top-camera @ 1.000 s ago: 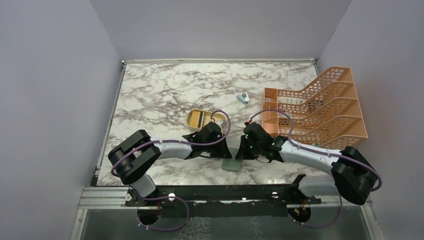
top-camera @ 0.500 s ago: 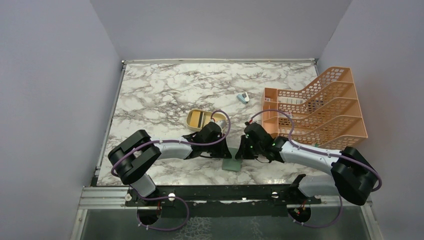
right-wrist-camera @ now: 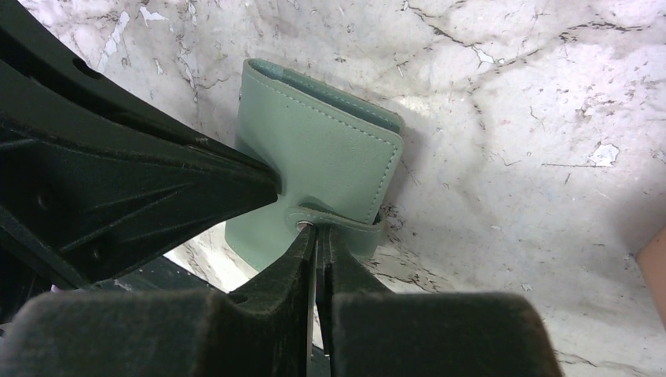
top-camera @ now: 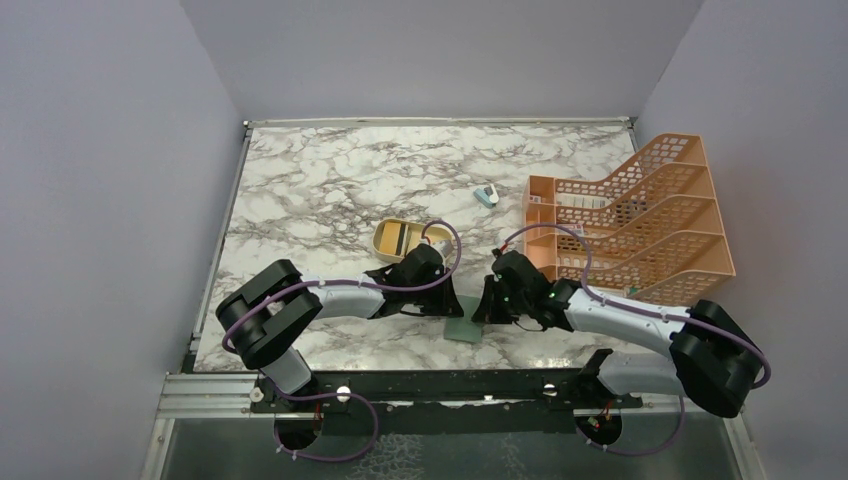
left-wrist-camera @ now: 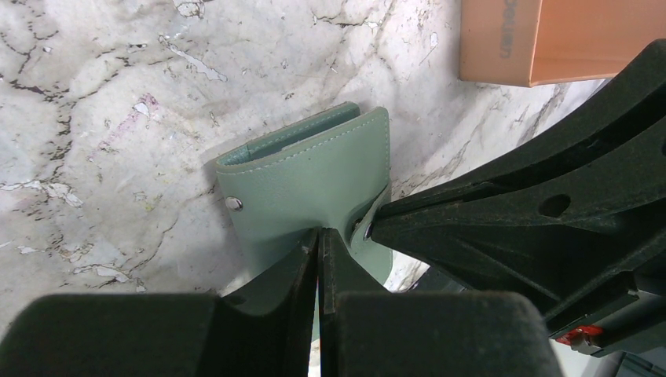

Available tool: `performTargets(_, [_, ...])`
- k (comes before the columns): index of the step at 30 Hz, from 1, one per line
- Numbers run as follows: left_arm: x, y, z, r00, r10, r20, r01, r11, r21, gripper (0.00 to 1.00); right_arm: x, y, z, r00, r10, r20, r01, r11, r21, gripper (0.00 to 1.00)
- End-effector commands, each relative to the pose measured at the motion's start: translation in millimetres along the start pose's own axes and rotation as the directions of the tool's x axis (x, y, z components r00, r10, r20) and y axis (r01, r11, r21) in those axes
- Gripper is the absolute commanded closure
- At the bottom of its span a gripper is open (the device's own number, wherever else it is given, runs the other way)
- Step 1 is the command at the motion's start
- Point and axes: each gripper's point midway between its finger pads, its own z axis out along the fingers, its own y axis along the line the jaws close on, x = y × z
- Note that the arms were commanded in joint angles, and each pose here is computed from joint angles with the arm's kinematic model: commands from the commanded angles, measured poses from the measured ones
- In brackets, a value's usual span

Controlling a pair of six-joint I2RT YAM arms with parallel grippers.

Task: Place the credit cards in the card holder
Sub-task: Close the card holder at the center of the board.

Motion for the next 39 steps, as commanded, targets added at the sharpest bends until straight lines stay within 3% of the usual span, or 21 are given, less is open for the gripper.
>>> performTargets(1, [22.5,21.2,2.7,0.998,-0.016,-0.055,0.012,0.997,-0.071,0.92,8.6,-3.6,4.5,0.999,-0.008,-0.033,0.008,1.000,0.009,0.94])
performTargets(11, [21.3,16.2,1.4,0.999,-0.011,-0.049,0.008,0.998,-0.055,0.91,13.3,-0.7,10.3,0.995,0.008,-0.099,-0.005,0.999,0.034,0.95])
performTargets(18, [22.3,15.3,0.8,0.999,-0.009,-0.047,0.007,0.999,-0.043,0.91,32.2,-18.6,19.9,0.975,0.050,-0.215,-0.017,0.989,0.150,0.94])
performTargets(31, [23.3,10.6,0.1,0.999,0.005,-0.041,-0.006,1.000,-0.005,0.91,42.2,-56.7,21.5,0.954,0.055,-0.295,0.058,0.930,0.362,0.96])
performTargets(35, [16.5,3.5,-3.3,1.000,0.018,-0.023,-0.018,1.000,0.003,0.90,27.2,-41.1,18.9,0.967,0.029,-0.255,0.054,0.948,0.315,0.96])
performTargets(39, [-5.7,-4.3,-18.2,0.997,0.051,0.055,-0.049,0.998,-0.043,0.79,-3.8,-9.5,6.0,0.986,-0.011,-0.169,0.051,0.971,0.233,0.91])
